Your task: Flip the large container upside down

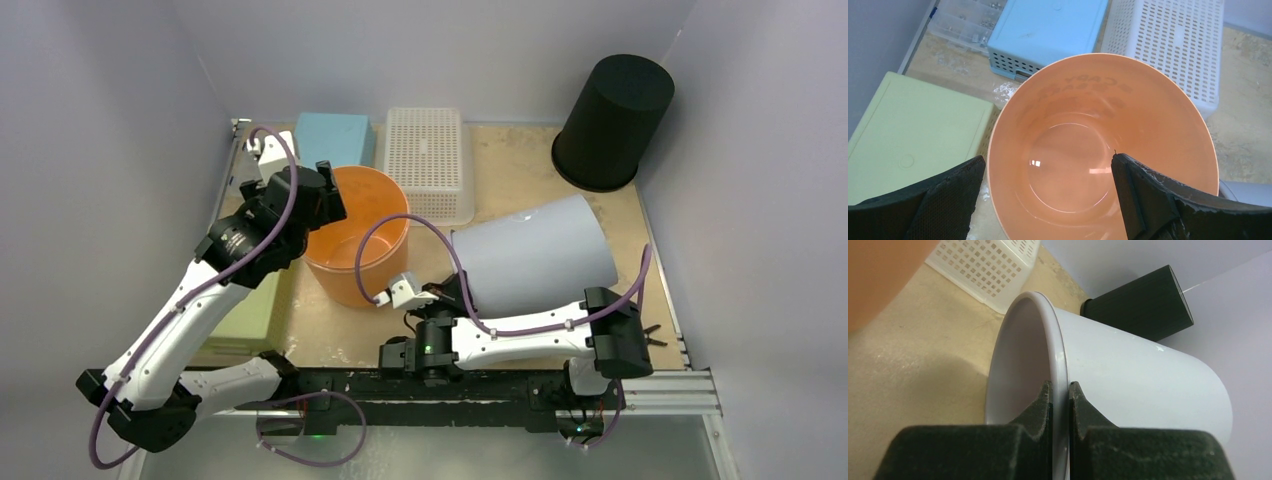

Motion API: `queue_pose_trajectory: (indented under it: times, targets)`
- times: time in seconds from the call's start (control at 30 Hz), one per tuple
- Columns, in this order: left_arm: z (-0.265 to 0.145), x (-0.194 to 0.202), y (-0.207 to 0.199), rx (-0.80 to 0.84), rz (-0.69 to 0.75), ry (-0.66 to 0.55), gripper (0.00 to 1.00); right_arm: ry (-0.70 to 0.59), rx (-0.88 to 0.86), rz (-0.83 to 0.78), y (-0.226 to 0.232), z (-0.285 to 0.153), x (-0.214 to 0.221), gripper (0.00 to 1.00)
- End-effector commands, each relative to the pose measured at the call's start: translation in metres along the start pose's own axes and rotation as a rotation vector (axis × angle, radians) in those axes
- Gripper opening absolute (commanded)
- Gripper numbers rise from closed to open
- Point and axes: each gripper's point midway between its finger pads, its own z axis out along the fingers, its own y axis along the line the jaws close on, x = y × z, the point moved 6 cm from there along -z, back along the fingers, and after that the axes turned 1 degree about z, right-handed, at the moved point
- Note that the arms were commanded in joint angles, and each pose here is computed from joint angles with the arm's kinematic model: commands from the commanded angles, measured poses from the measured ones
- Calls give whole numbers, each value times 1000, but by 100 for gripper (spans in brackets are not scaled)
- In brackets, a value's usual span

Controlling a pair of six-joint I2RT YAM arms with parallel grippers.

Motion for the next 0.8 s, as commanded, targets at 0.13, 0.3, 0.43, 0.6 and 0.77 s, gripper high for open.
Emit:
queue_pose_trajectory:
  times: [0.13, 0.3, 0.43, 0.6, 0.77]
  targets:
    - [-6, -14, 1, 70, -41, -37, 97, 167, -181, 42, 49, -25, 30, 0]
    - [-12, -10, 4, 99, -58, -29, 97, 156, -212, 27, 60, -33, 30, 0]
    - [-17, -8, 8, 113, -73, -27, 97, 165, -241, 33, 68, -36, 32, 0]
    - [-23, -8, 8, 153, -101, -29, 97, 173, -315, 45, 80, -38, 37, 0]
    - [-26, -7, 7, 181, -107, -20, 97, 174, -359, 60, 88, -39, 45, 0]
